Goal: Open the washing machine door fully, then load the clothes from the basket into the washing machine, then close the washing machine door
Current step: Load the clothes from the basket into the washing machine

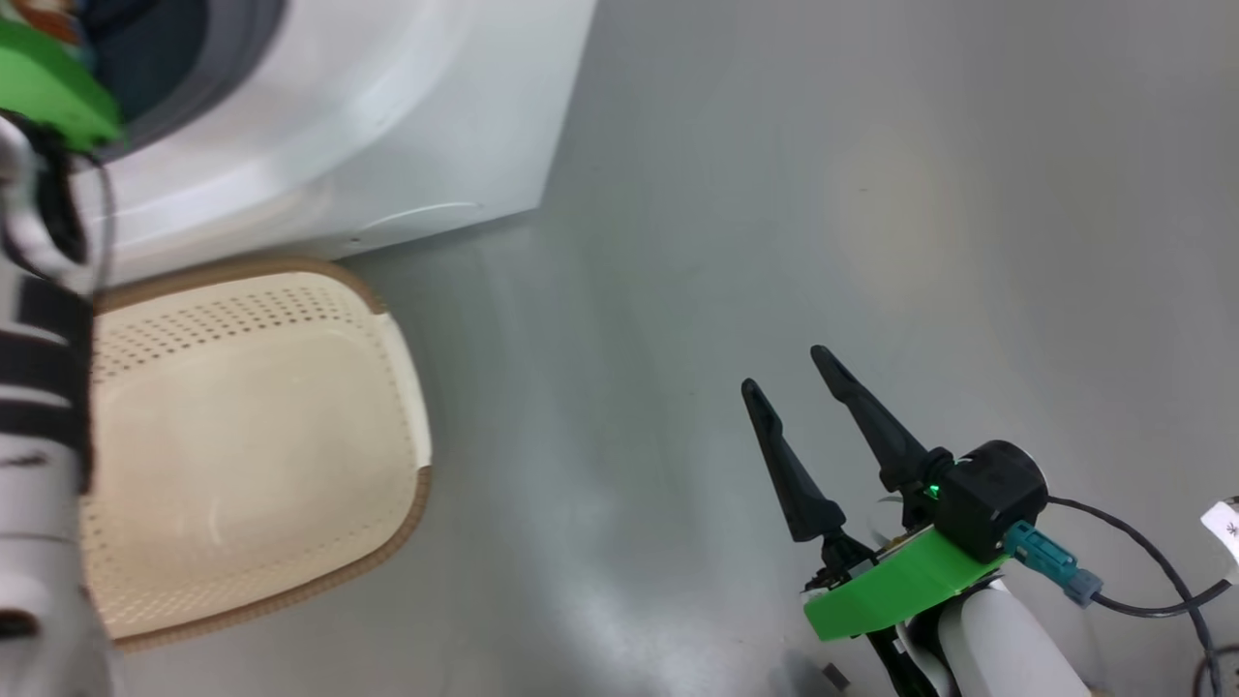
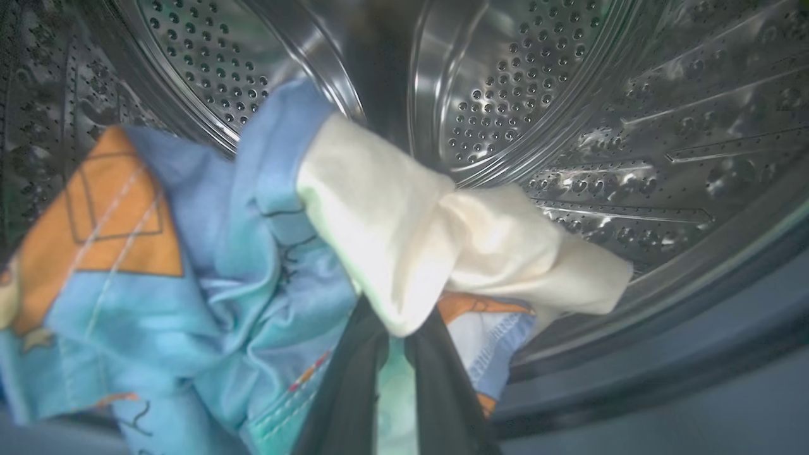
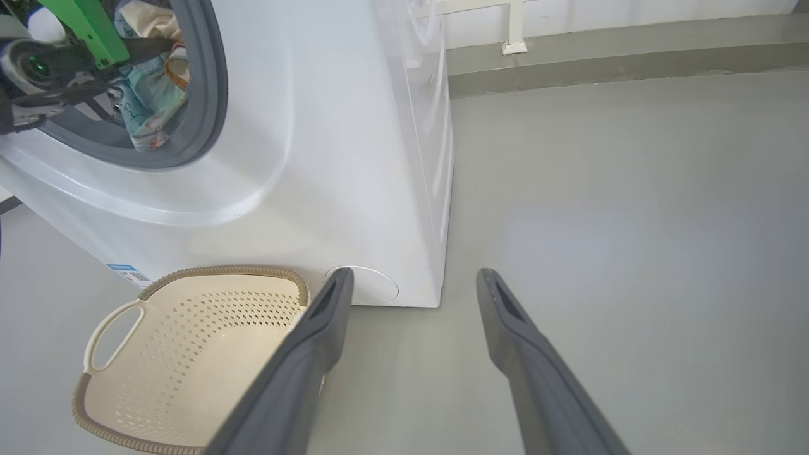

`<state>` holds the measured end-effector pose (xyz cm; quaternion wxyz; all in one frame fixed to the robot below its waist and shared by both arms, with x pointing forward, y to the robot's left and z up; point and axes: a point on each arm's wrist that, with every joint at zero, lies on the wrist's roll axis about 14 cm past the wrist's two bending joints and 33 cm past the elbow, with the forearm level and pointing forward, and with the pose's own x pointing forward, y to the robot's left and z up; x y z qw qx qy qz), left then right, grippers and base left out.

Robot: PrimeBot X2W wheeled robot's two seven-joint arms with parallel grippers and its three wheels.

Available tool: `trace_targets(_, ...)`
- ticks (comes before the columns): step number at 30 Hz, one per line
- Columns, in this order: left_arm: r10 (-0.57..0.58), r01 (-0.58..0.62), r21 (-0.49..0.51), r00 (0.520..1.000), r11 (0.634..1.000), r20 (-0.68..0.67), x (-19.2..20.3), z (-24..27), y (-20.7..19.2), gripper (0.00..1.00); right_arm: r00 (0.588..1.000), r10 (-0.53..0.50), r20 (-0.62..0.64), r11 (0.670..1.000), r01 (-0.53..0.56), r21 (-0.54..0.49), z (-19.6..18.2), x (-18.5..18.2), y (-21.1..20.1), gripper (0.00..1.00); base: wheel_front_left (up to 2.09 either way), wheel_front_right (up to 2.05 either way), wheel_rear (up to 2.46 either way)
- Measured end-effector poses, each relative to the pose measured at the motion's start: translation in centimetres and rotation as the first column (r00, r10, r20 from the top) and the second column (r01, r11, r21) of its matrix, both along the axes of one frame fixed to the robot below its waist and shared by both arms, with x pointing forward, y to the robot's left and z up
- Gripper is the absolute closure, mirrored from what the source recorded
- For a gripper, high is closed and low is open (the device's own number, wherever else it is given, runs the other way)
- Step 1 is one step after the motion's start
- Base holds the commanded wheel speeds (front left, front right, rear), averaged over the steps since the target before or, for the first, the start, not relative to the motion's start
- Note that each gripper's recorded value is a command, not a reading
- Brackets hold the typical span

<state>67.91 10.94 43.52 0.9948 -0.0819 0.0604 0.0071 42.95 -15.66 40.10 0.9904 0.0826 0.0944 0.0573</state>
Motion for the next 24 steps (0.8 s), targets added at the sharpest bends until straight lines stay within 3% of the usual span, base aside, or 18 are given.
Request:
trace_targets(4,-0.04,0.04,0.029,0.999,0.999,0.001,2.1,0.2,-0.4,1.0,1.0,-0.015,-0.022,1.0,0.015,-0.007,-0.4,-0.7,-0.5,0.0,0.0,0.0,0.0)
trace_targets(9,-0.067,0.069,-0.032,0.997,0.997,0.042,5.4,1.2,-1.0,1.0,0.995,-0.049,-0.087,0.999,0.047,-0.023,-2.2,-2.1,-1.5,0.0,0.0,0.0,0.0)
trace_targets(16,-0.087,0.085,0.025,0.99,0.996,0.108,8.2,1.7,-0.8,1.0,0.989,-0.061,-0.133,0.998,0.057,-0.033,-3.5,-2.8,-1.8,0.0,0.0,0.0,0.0)
trace_targets(24,0.03,-0.007,-0.089,0.966,0.996,0.255,10.7,5.1,0.9,1.0,0.98,-0.085,-0.178,0.996,0.077,-0.051,-5.0,-3.3,-2.5,0.0,0.0,0.0,0.0)
